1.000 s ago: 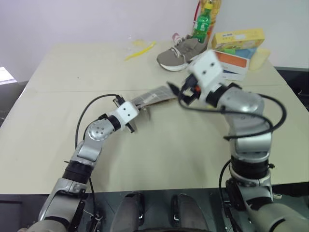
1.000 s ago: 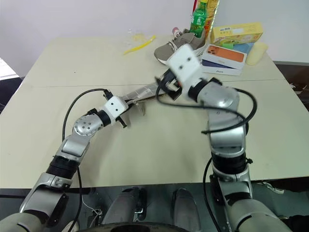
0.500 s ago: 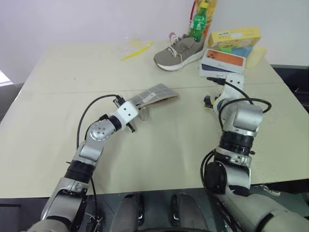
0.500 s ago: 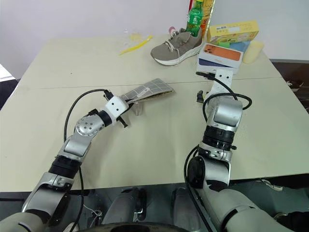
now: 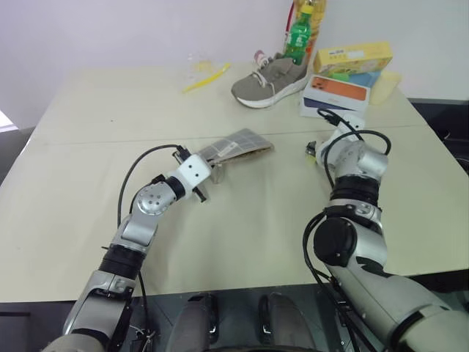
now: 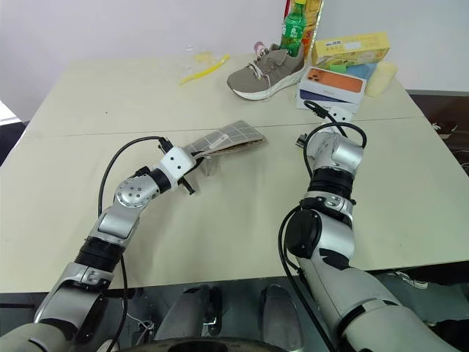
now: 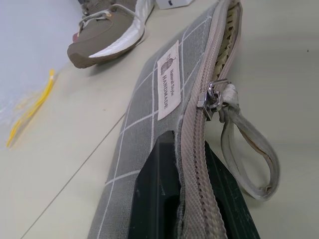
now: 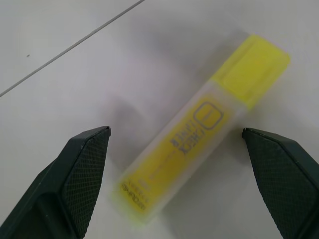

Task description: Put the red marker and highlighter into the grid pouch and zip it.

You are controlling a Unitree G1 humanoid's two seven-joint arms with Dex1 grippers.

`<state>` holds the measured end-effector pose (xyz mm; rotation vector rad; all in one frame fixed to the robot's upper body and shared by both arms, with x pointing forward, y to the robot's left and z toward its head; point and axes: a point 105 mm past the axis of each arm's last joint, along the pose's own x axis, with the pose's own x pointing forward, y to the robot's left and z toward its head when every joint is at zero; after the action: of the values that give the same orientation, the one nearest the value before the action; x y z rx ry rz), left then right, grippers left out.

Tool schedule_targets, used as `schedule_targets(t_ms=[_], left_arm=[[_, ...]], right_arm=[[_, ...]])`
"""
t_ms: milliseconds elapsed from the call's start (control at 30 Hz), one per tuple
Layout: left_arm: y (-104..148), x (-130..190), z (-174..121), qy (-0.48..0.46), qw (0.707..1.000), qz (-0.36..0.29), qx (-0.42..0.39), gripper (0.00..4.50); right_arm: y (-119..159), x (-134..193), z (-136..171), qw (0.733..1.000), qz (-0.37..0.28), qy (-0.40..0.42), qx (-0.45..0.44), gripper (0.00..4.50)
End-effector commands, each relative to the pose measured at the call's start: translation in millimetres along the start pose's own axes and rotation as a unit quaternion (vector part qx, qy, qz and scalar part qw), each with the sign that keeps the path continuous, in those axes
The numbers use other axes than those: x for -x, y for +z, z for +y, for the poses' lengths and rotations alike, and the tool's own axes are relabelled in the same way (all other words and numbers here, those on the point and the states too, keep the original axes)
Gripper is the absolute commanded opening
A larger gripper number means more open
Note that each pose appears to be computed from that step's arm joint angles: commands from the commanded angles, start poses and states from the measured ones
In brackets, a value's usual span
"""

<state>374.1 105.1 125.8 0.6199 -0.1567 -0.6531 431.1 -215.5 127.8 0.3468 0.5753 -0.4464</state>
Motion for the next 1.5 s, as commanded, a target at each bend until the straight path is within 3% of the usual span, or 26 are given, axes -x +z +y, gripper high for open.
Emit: schedule_targets(t_ms=[33, 133, 200, 333, 400, 467, 533, 667, 767, 933, 1133, 1400, 1500], left_arm=[[14, 1, 5, 0.01, 1.0, -0.027, -0.004, 0.0], [14, 2, 5, 0.009, 1.0, -0.029, -0.004, 0.0], [15, 2, 4, 0.008, 1.0, -0.029, -0.004, 0.0], [15, 1, 6, 0.007, 1.0, -0.03, -0.005, 0.0], [14, 2, 8, 0.01, 1.0, -0.028, -0.006, 0.0], [14, 3, 12, 0.013, 1.0, -0.027, -0.007, 0.0], [14, 4, 15, 0.018, 0.999, -0.027, -0.002, 0.0], [17, 6, 17, 0.011, 0.999, -0.036, 0.004, 0.0], [19, 7, 16, 0.003, 0.999, -0.044, 0.005, 0.0], [27, 6, 12, -0.014, 0.998, -0.063, 0.011, 0.0], [30, 4, 9, -0.02, 0.998, -0.067, 0.011, 0.0], [33, 4, 8, -0.022, 0.997, -0.071, 0.009, 0.0], [35, 3, 6, -0.028, 0.997, -0.075, 0.007, 0.0]], right_arm=[[-24, -10, -18, 0.998, 0.047, -0.036, 0.01, 3.11], [-22, -9, -23, 0.998, 0.046, -0.044, -0.002, 1.61], [-19, -7, -25, 0.998, 0.041, -0.047, -0.008, 0.87], [0, 6, -22, 1.0, -0.02, -0.016, -0.015, 0.82], [18, 20, -9, 0.994, -0.09, 0.056, 0.002, 0.82], [32, 40, 4, 0.976, -0.159, 0.119, 0.085, 0.82], [37, 62, 17, 0.933, -0.228, 0.159, 0.229, 0.82], [13, 105, 36, 0.786, -0.315, 0.238, 0.475, 0.82], [-2, 124, 38, 0.695, -0.342, 0.267, 0.574, 0.82], [-24, 133, 40, 0.602, -0.338, 0.295, 0.66, 0.82], [-30, 131, 41, 0.59, -0.336, 0.304, 0.668, 0.82], [-49, 132, 40, 0.55, -0.318, 0.334, 0.696, 0.82], [-51, 128, 38, 0.549, -0.315, 0.329, 0.701, 0.82]])
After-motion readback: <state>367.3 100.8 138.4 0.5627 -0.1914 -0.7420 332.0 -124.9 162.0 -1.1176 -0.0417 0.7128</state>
